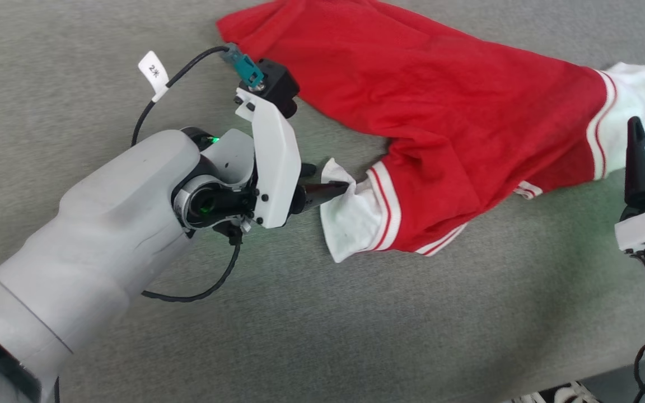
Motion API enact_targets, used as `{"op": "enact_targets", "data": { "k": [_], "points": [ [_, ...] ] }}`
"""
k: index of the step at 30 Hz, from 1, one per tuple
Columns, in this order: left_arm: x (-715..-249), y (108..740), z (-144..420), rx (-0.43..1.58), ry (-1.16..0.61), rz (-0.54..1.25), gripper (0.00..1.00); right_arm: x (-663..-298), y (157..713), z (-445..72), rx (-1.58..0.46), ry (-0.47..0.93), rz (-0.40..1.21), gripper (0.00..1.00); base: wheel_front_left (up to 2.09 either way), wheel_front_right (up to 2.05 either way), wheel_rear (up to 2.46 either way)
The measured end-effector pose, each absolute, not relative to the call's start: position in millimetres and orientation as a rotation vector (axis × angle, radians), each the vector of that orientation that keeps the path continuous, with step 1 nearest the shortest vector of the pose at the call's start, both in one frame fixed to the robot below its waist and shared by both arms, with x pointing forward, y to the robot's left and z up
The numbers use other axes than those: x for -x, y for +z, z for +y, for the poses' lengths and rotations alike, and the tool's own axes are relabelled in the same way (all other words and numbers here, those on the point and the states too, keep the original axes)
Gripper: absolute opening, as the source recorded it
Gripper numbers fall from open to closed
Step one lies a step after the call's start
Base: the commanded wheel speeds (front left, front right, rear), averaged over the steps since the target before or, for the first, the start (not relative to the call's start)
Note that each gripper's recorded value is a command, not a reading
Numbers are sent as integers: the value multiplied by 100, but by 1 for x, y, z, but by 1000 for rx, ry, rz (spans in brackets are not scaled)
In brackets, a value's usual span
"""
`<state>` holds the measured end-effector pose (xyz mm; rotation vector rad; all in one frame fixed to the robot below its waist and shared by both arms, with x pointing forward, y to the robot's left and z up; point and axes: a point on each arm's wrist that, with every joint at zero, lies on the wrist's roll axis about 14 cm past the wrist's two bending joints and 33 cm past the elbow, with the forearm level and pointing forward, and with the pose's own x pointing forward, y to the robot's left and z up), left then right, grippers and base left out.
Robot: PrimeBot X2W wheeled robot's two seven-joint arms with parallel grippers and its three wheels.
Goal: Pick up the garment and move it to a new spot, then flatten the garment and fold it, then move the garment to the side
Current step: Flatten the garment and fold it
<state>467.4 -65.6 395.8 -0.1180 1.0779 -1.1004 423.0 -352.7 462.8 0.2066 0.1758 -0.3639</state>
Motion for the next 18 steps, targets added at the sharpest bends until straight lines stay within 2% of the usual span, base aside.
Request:
{"op": "enact_targets", "data": {
  "k": [7, 8, 9, 10, 18],
  "points": [
    [-459, 385, -92, 105, -1174, 1119, 100, -411, 450, -361, -213, -405, 196, 100, 0, 0, 0],
    [-458, 385, -94, 101, -1179, 1122, 49, -410, 450, -361, -213, -407, 196, 100, 0, 0, 0],
    [-458, 384, -95, 99, -1182, 1122, 35, -410, 450, -362, -212, -409, 195, 100, 0, 0, 0],
    [-458, 383, -95, 97, -1182, 1127, 0, -410, 449, -362, -213, -411, 194, 100, 0, 0, 0],
    [-467, 391, -77, 117, -1123, 1094, 0, -416, 450, -358, -216, -391, 185, 100, 0, 0, 0]
  ]
}}
